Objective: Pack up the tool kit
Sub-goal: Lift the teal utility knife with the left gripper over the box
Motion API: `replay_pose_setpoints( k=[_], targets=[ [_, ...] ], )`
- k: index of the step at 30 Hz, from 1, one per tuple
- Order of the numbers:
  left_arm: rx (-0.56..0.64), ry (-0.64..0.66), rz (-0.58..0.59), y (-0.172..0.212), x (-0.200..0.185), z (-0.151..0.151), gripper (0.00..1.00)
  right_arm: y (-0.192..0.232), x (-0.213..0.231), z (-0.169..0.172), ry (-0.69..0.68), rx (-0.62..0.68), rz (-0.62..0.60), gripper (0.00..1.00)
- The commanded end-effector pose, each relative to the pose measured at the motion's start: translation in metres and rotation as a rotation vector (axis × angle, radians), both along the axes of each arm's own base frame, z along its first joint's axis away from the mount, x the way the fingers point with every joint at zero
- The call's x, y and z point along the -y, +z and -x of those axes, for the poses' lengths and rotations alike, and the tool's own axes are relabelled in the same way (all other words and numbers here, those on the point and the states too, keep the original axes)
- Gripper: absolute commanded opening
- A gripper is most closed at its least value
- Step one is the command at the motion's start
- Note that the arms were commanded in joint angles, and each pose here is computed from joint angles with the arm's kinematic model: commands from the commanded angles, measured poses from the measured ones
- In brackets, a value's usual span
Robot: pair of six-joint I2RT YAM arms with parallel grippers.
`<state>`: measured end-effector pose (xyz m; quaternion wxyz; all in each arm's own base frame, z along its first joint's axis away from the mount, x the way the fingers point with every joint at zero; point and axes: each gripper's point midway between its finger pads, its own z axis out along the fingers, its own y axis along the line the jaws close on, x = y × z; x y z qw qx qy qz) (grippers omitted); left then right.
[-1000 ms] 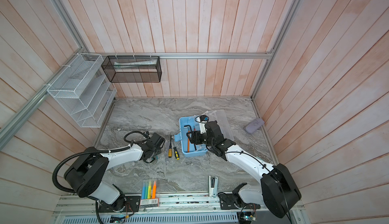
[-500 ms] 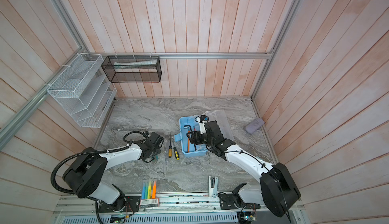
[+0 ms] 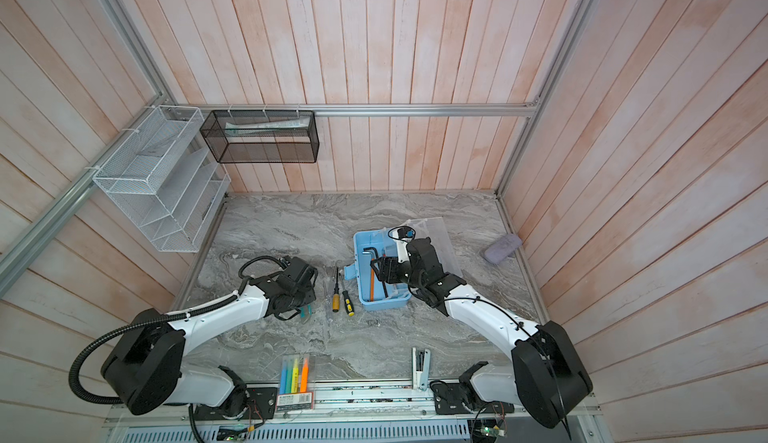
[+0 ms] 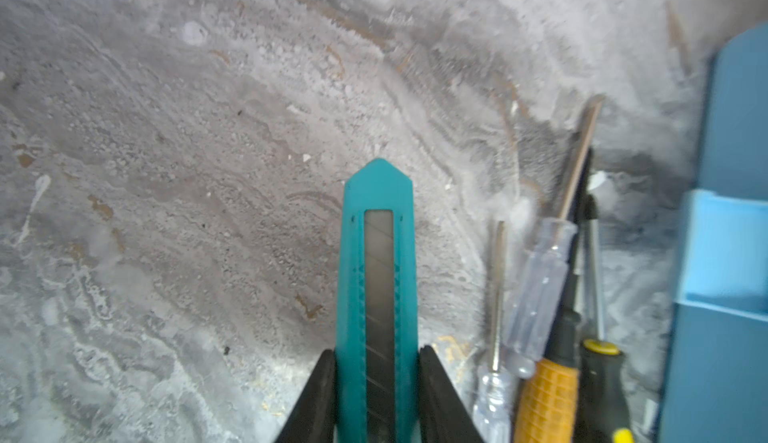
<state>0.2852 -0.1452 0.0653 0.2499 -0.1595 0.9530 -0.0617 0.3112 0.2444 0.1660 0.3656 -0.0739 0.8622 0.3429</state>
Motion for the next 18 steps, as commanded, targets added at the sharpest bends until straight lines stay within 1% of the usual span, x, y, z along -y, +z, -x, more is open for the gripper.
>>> replay_pose_setpoints(
  k=[1,6,9,13,18],
  targets=[
    [0.076,-0.038,0.079,0.038,0.021,-0.011,0.2,0.024,0.001,-0.005,-0.006,0.043,-0.055,0.73],
    [0.166,-0.121,0.171,0.075,0.067,-0.024,0.2,0.034,0.013,-0.006,-0.04,0.062,-0.067,0.74],
    [0.216,-0.181,0.217,0.093,0.102,-0.037,0.2,0.039,0.025,-0.008,-0.083,0.075,-0.067,0.73],
    [0.292,-0.274,0.308,0.119,0.153,-0.055,0.2,0.051,0.046,-0.01,-0.142,0.11,-0.065,0.74],
    [0.341,-0.344,0.345,0.142,0.196,-0.078,0.2,0.062,0.067,-0.007,-0.191,0.139,-0.064,0.74]
  ],
)
